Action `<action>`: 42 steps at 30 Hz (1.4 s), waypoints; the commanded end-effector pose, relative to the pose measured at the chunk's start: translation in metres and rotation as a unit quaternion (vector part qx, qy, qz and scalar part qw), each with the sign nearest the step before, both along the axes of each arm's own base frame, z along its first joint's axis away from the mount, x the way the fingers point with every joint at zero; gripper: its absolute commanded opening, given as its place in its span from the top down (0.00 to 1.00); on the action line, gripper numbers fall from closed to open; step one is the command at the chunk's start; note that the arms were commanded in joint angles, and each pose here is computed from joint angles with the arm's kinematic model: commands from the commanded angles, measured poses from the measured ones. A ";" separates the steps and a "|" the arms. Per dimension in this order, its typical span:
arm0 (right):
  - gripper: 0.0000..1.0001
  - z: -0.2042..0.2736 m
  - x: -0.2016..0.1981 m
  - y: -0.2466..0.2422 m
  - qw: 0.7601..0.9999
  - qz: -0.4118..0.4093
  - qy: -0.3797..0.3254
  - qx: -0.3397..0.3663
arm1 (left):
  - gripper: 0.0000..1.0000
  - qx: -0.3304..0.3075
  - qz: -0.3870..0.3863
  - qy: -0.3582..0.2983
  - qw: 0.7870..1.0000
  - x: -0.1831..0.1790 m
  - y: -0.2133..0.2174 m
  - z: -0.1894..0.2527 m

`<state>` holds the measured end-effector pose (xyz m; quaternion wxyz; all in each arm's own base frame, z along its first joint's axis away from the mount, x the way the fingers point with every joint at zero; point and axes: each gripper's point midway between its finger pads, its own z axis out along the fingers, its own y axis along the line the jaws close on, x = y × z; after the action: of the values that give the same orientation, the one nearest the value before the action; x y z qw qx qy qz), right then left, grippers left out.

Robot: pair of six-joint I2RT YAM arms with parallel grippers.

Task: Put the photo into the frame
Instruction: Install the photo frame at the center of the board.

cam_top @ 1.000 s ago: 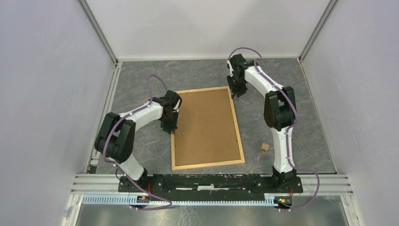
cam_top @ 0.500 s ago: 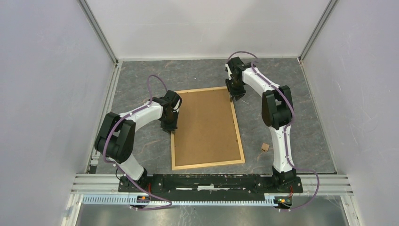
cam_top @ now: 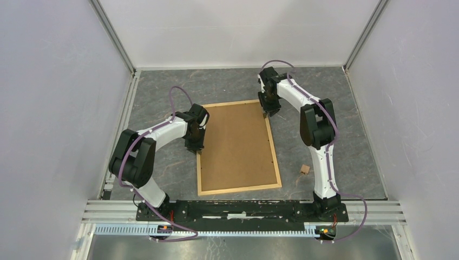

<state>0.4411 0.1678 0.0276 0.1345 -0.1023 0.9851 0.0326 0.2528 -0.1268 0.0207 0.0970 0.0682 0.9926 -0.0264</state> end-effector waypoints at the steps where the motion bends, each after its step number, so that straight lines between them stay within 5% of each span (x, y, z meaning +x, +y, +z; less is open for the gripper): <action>1: 0.61 -0.025 -0.008 -0.022 0.998 -0.011 0.016 -0.059 | 0.98 0.005 -0.030 0.012 0.999 -0.010 0.002 0.002; 9: 0.62 -0.038 -0.009 -0.026 0.997 -0.012 0.021 -0.072 | 0.98 0.005 -0.029 0.012 0.999 -0.010 0.002 0.002; 16: 0.53 0.001 -0.002 0.019 0.998 0.039 -0.004 0.055 | 0.98 0.007 -0.029 0.015 0.999 -0.010 0.002 0.001; 24: 0.49 0.051 0.003 -0.022 0.996 0.026 -0.063 -0.058 | 0.98 0.007 -0.027 0.014 1.000 -0.010 0.003 0.001; 34: 0.28 0.008 -0.032 -0.021 0.993 0.073 -0.055 -0.076 | 0.98 -0.062 0.006 0.051 0.997 -0.029 -0.019 -0.004; 39: 0.23 -0.005 -0.047 0.008 0.994 0.086 -0.060 0.021 | 0.97 -0.080 0.042 0.066 0.994 -0.045 -0.021 -0.005; 42: 0.24 -0.006 -0.070 0.044 0.987 0.098 -0.054 0.116 | 0.87 -0.077 0.058 0.057 0.994 -0.054 -0.013 -0.002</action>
<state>0.3909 0.1621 0.0245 0.1801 -0.1789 0.9668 0.0304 0.2326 -0.1388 0.0196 0.0854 0.0334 0.9925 -0.0808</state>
